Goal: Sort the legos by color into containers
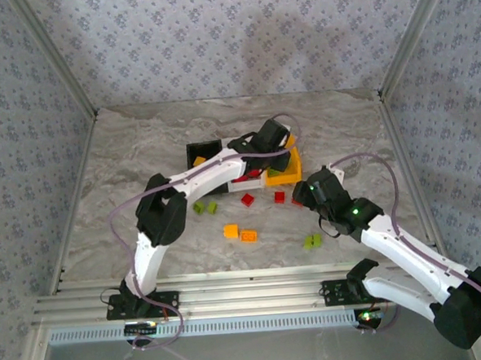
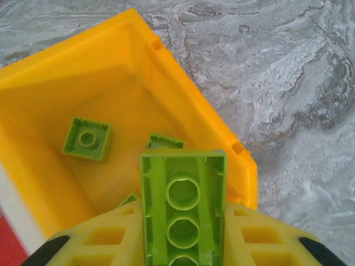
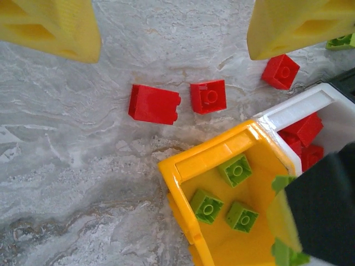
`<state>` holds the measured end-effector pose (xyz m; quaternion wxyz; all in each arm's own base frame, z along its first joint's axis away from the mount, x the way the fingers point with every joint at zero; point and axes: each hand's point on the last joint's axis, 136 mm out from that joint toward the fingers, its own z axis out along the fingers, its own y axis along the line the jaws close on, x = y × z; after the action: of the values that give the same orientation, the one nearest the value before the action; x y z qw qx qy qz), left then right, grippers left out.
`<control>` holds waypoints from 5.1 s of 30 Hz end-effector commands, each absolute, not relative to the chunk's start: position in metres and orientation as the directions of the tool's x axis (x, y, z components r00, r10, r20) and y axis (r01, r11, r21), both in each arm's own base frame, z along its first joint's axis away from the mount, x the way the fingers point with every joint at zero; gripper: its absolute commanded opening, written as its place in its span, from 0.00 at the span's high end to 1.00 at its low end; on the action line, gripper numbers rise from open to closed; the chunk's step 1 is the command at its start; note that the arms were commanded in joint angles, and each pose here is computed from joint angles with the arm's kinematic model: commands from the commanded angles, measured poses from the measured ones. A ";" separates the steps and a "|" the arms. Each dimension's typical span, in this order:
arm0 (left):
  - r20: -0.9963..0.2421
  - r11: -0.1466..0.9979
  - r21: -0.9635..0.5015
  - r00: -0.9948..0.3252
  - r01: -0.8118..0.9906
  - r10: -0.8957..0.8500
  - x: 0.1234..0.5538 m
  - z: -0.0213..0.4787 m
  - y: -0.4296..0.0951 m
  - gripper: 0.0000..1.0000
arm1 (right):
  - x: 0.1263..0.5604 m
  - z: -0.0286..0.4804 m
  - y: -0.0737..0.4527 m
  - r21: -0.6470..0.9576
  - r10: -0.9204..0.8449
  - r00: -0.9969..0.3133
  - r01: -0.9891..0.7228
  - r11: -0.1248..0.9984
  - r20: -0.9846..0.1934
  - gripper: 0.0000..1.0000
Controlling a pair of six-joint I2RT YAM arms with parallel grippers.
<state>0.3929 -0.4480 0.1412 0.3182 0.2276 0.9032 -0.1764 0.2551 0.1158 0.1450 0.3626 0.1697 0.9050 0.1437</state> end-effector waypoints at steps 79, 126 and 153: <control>-0.691 0.928 -0.338 -0.711 0.159 -0.130 0.188 0.125 -0.140 0.00 | 0.418 0.132 0.305 0.187 0.149 -0.790 0.045 0.981 -0.595 0.57; -0.480 0.926 -0.081 -0.829 0.368 0.287 0.207 0.026 -0.241 0.21 | 0.292 0.158 0.214 0.383 0.262 -0.723 -0.003 0.924 -0.639 0.28; -0.530 0.880 -0.044 -0.758 0.474 0.381 0.233 0.026 -0.278 0.54 | 0.289 0.164 0.201 0.392 0.286 -0.706 0.012 0.920 -0.648 0.28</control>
<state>0.2241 -0.2683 0.0211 0.2450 0.2295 0.9392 -0.0724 0.2880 0.2077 0.1603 0.3672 0.0663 0.9091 0.1851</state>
